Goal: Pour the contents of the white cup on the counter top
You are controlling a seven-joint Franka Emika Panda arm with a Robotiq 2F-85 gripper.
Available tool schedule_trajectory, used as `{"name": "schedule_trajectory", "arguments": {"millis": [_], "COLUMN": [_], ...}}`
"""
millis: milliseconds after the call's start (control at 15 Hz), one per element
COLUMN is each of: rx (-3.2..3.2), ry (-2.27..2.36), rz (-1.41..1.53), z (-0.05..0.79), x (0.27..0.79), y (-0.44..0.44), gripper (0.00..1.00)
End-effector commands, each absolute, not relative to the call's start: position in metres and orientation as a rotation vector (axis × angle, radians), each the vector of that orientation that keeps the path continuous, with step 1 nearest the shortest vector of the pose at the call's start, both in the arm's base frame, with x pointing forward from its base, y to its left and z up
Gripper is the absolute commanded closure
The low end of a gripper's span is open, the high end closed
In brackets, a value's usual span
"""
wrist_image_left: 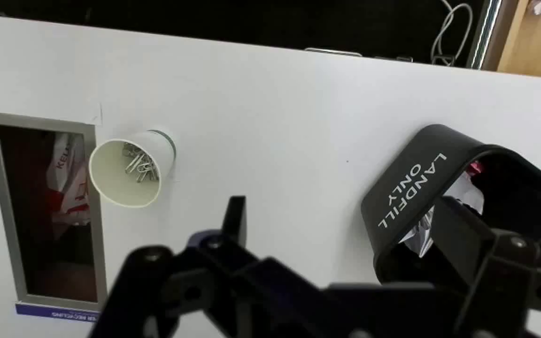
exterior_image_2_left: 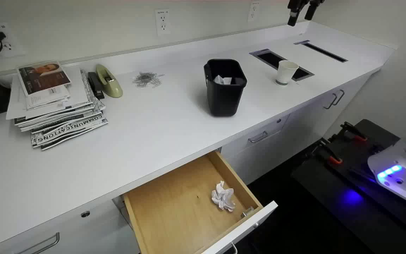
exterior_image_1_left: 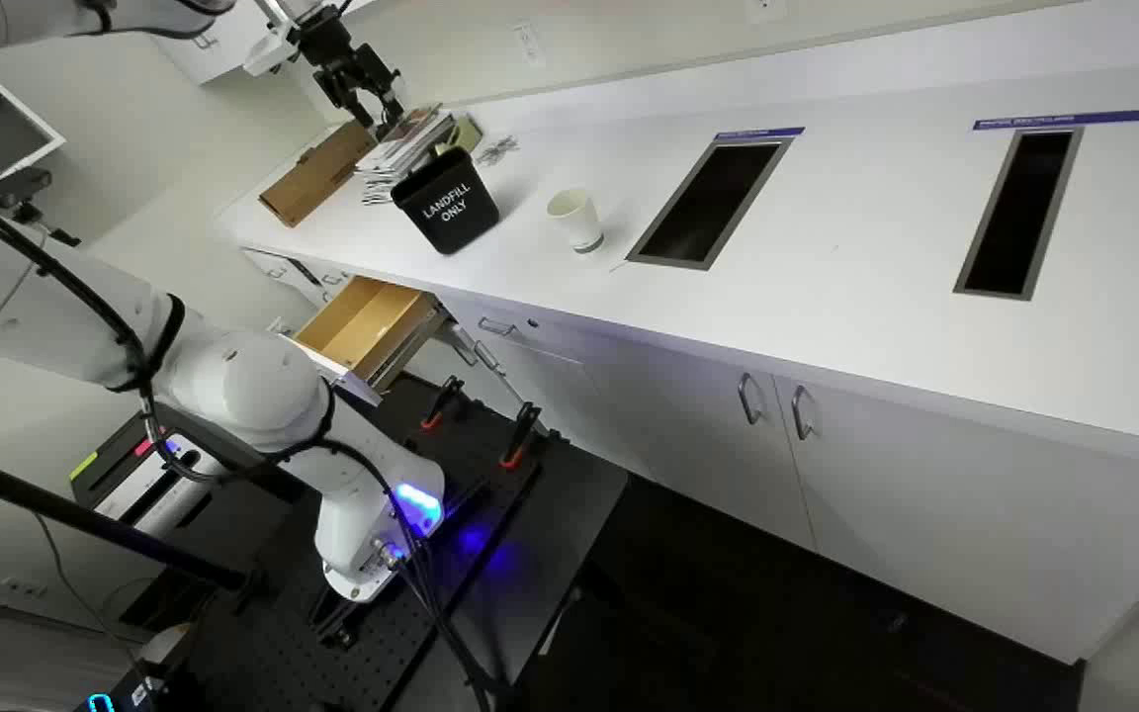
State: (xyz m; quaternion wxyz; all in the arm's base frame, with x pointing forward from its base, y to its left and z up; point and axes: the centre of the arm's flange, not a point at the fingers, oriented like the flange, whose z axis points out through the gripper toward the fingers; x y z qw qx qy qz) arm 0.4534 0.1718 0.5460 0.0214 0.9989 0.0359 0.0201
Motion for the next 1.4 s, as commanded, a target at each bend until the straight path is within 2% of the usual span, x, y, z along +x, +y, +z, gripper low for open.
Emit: {"name": "schedule_trajectory", "arguments": {"millis": [0, 467, 800, 1333], "rx": [3.096, 3.06, 3.011, 3.006], "ry": [0.111, 0.017, -0.219, -0.555], "rz": [0.062, 0.103, 0.233, 0.194], "z": [0.546, 0.542, 0.527, 0.459], "x": [0.453, 0.462, 0.487, 0.512], "y": [0.172, 0.16, 0.099, -0.016], "gripper": [0.0, 0.0, 0.0, 0.0]}}
